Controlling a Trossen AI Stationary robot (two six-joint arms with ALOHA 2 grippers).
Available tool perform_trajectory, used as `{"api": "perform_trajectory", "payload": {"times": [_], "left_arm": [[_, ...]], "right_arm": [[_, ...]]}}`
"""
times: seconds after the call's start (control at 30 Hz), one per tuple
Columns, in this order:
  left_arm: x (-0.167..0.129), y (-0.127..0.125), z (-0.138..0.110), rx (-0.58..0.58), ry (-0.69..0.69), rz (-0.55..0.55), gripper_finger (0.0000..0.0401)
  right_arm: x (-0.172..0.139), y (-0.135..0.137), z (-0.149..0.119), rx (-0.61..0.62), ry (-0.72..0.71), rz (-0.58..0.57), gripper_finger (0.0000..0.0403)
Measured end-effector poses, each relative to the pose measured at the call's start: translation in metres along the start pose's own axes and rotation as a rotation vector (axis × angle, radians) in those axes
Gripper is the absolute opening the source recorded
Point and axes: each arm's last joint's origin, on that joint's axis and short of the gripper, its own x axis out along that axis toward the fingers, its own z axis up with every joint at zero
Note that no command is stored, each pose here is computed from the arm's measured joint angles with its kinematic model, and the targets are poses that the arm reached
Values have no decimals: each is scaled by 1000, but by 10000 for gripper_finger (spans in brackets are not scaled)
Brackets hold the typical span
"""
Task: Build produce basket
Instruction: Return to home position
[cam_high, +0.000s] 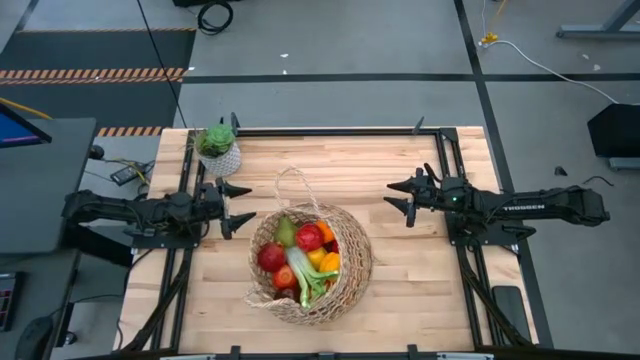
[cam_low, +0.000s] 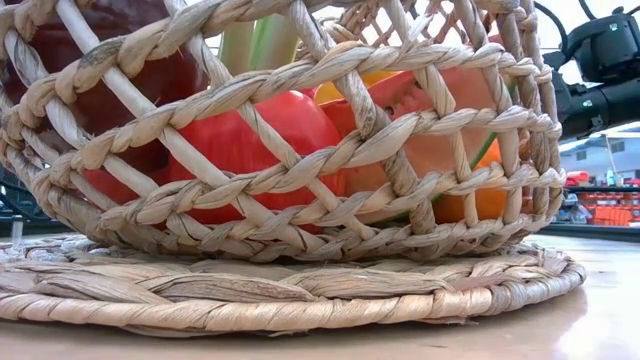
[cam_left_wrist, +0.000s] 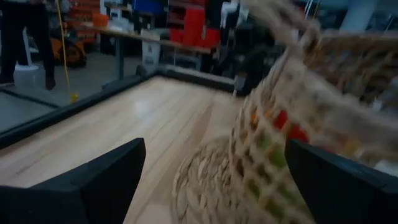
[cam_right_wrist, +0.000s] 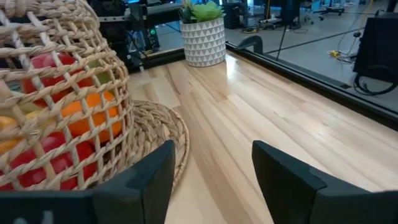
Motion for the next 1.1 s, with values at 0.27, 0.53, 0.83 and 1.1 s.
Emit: {"api": "perform_trajectory", "payload": {"times": [0.27, 0.53, 0.83, 1.1], "left_arm": [[0, 1, -7, 27, 68, 9, 279], [0, 1, -7, 76, 70, 5, 36], [0, 1, -5, 104, 55, 1, 5], [0, 1, -5, 75, 50, 1, 13]], "right_arm": [[0, 0, -1, -19, 7, 14, 136], [0, 2, -1, -34, 17, 74, 21], [0, 3, 0, -78, 12, 102, 13], [-1, 3, 1, -60, 2, 108, 11]]}}
